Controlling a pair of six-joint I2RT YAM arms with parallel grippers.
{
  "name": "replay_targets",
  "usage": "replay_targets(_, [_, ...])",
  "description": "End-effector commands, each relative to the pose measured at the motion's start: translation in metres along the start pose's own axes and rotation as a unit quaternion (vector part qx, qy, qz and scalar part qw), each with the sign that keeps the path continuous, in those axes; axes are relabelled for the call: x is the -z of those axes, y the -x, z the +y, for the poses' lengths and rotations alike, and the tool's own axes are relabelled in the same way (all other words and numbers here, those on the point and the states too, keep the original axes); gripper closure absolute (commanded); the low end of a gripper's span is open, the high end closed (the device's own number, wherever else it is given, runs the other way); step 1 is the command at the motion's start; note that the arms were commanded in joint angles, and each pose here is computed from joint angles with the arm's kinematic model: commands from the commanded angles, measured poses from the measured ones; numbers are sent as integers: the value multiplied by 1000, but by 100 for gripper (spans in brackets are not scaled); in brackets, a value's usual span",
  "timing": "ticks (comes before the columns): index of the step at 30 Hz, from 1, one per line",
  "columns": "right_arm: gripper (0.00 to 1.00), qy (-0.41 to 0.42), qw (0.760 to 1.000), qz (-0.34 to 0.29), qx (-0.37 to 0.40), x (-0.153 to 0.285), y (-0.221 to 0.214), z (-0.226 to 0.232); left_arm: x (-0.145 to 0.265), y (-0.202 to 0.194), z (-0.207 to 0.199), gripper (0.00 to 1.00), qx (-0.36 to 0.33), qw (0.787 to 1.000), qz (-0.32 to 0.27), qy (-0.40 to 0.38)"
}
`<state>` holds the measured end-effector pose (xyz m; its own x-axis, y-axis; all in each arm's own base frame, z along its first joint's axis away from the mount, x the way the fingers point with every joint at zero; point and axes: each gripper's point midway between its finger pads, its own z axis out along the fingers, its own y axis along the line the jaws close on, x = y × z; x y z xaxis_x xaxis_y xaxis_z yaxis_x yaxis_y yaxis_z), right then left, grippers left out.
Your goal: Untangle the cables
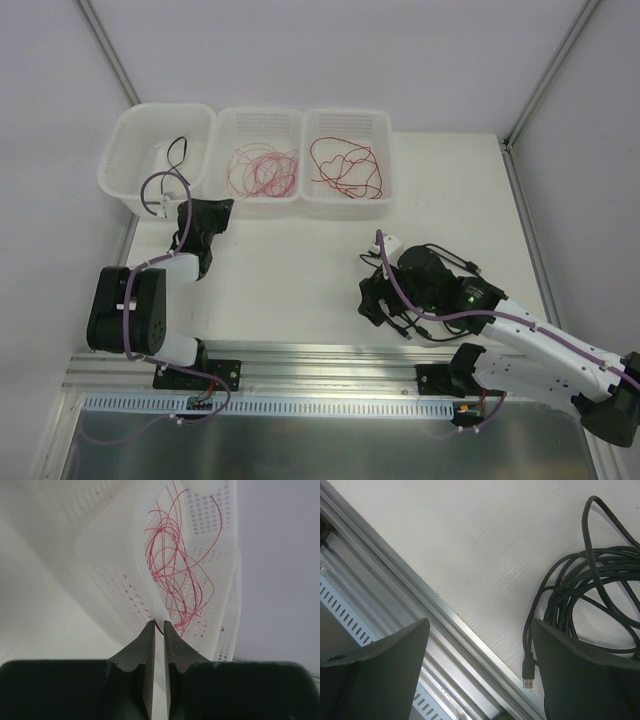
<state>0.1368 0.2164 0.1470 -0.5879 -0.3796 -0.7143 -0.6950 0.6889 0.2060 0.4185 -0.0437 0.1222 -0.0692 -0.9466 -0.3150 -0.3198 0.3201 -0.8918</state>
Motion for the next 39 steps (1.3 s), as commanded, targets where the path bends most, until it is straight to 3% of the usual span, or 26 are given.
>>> replay_targets(1, [13,1,1000,-14,5,4,10,2,4,7,-9,100,3,1000,-3,-1])
replay_targets(2, [13,1,1000,-14,6,4,10,2,4,6,-8,100,2,1000,-1,2])
replay_targets(5, [13,2,1000,-13,5,3,8,2,1,1,-4,82,5,1000,11,7])
replay_targets(14, [13,-1,1000,-14,3,3,7,1,3,-6,-4,68,24,999,31,15])
replay_targets(18, [13,1,1000,-17,3,4,8,1,6,-2,-13,71,19,999,28,6])
replay_targets(26, [13,0,1000,-19,0,5,7,1,4,-1,-29,87,12,999,34,-8])
replay_targets(39, [13,-2,1000,-18,-2,4,6,0,1,-2,-36,100,5,999,45,-4])
